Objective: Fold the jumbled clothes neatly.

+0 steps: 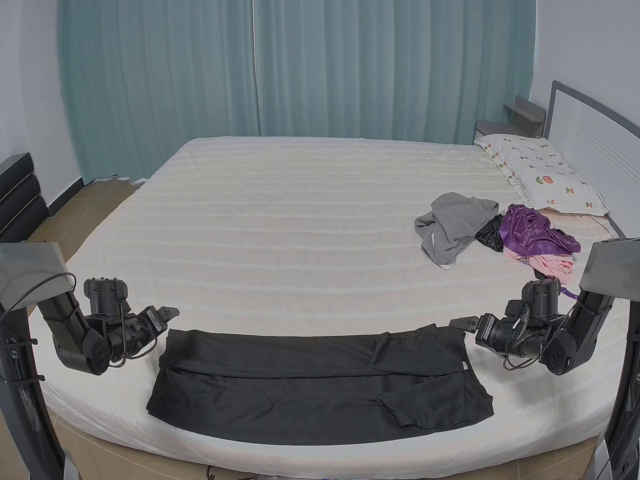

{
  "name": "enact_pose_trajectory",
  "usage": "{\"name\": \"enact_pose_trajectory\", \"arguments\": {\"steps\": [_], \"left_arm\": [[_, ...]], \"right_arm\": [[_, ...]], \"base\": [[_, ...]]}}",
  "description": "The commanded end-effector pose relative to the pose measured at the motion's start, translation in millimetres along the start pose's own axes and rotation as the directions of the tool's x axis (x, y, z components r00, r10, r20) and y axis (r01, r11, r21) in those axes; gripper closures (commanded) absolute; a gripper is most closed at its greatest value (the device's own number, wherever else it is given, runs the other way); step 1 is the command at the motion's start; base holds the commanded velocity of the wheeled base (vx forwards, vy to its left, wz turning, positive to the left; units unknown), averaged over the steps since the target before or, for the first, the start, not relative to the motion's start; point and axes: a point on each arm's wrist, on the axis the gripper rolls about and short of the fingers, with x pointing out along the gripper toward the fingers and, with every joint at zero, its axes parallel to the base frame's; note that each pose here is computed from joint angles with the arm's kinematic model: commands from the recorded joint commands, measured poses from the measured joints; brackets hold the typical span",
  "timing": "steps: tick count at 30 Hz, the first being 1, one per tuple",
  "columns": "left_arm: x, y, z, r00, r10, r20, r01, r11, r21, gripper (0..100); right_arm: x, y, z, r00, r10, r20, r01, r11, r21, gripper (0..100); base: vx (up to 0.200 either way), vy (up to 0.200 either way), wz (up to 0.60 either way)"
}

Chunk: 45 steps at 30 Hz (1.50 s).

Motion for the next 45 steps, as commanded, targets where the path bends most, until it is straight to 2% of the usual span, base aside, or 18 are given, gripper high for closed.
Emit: {"name": "enact_pose_trajectory", "arguments": {"steps": [1, 5, 9, 17, 18, 24, 27, 29, 34, 41, 45], "left_arm": [[28, -11, -1, 1.000, -0.011, -0.021, 0.011, 1.000, 0.005, 0], [49, -5, -12, 0.999, 0.014, -0.039, -0.014, 1.000, 0.013, 0], [60, 0, -14, 0.998, 0.059, -0.016, -0.059, 0.998, 0.015, 0], [59, -1, -19, 0.998, 0.061, -0.033, -0.060, 0.998, 0.024, 0], [59, -1, -19, 0.998, 0.061, -0.029, -0.060, 0.998, 0.023, 100], [60, 2, -17, 0.996, 0.092, -0.007, -0.091, 0.996, 0.003, 100], [59, 3, -17, 0.989, 0.142, 0.028, -0.140, 0.988, -0.056, 100], [59, 2, -16, 0.988, 0.149, 0.036, -0.146, 0.987, -0.072, 100], [59, 3, -16, 0.987, 0.157, 0.038, -0.154, 0.985, -0.076, 100], [59, 3, -17, 0.987, 0.157, 0.036, -0.154, 0.985, -0.074, 100], [59, 3, -18, 0.987, 0.156, 0.036, -0.153, 0.986, -0.072, 100]], "right_arm": [[24, -15, -6, 0.999, -0.030, -0.027, 0.032, 0.996, 0.080, 0], [28, -25, -2, 0.999, -0.049, -0.009, 0.049, 0.994, 0.098, 0], [30, -24, -3, 0.999, -0.049, -0.011, 0.050, 0.994, 0.096, 0], [29, -25, -5, 0.999, -0.050, -0.018, 0.052, 0.994, 0.093, 0], [29, -25, -5, 0.998, -0.051, -0.019, 0.053, 0.994, 0.094, 0], [30, -24, -5, 0.999, -0.049, -0.016, 0.051, 0.995, 0.090, 0], [30, -24, -5, 0.999, -0.051, -0.016, 0.053, 0.995, 0.090, 0], [31, -24, -5, 0.998, -0.058, -0.012, 0.059, 0.994, 0.089, 0], [39, -24, -6, 0.996, -0.089, 0.011, 0.088, 0.993, 0.079, 0], [49, -20, -2, 0.997, -0.077, 0.028, 0.075, 0.995, 0.064, 0], [56, -21, 2, 0.994, -0.097, 0.047, 0.094, 0.994, 0.062, 0]], "base": [[0.000, 0.000, 0.00], [0.000, 0.000, 0.00], [0.000, 0.000, 0.00], [0.000, 0.000, 0.00], [0.000, 0.000, 0.00], [0.000, 0.000, 0.00], [0.000, 0.000, 0.00], [0.000, 0.000, 0.00], [0.000, 0.000, 0.00], [0.000, 0.000, 0.00], [0.000, 0.000, 0.00]]}}
